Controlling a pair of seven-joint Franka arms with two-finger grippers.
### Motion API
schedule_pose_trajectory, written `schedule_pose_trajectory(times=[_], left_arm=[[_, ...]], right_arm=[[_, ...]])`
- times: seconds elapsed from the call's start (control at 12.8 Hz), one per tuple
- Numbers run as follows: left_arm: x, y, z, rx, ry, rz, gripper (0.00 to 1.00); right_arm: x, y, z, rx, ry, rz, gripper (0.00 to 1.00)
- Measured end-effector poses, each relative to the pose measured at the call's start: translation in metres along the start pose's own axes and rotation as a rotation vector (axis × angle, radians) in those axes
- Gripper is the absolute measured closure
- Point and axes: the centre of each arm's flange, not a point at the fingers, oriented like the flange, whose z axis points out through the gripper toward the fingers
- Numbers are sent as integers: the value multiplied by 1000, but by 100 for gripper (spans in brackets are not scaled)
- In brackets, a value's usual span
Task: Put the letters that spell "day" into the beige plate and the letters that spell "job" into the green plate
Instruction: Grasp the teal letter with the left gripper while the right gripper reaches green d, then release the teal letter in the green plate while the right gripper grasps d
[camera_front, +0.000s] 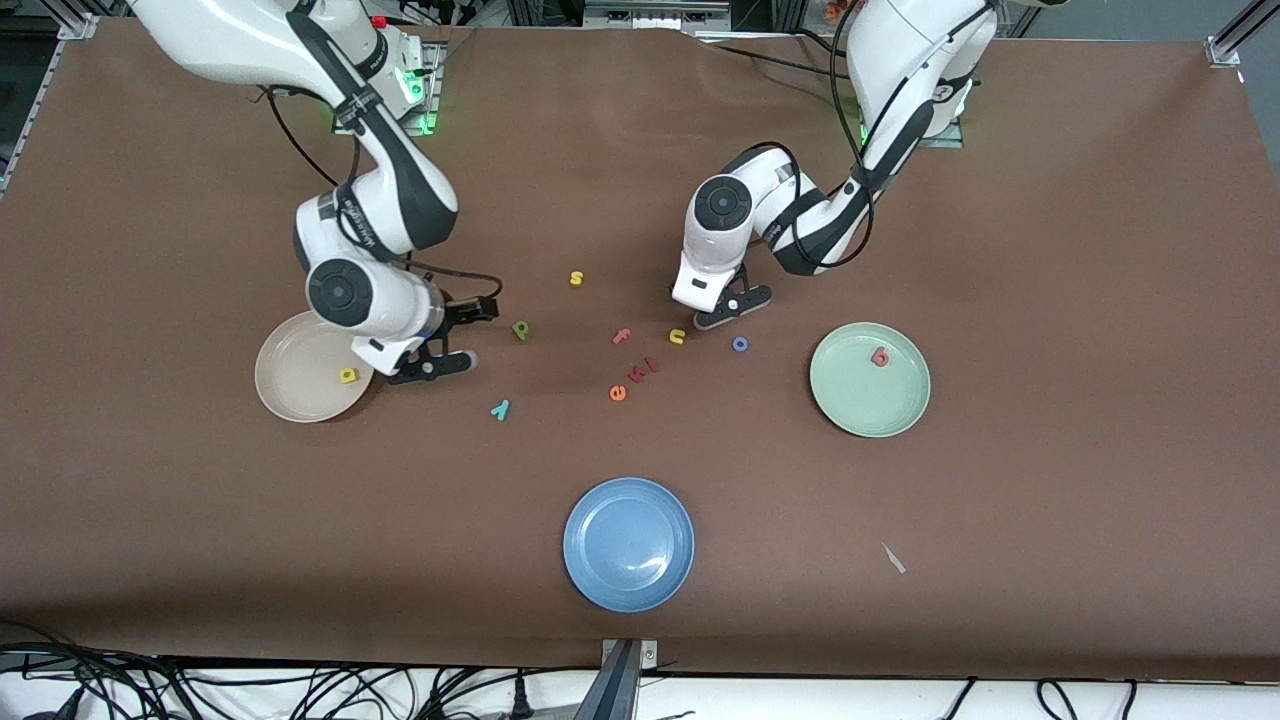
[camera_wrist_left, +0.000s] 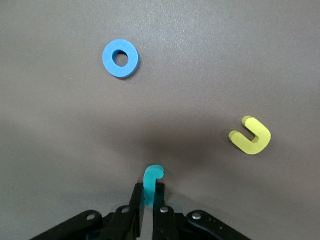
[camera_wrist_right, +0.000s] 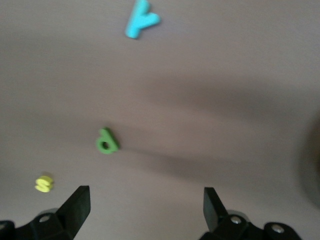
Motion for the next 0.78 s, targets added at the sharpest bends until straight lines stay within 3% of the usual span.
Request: schedule_pose_trajectory(times=[0.39, 0.78], left_arm=[[4, 0, -7, 3, 6, -5, 92], [29, -17, -57, 68, 47, 40, 92]], right_arm=[[-15, -54, 34, -27, 136, -97, 0], [-26, -67, 64, -121, 153, -195, 0]])
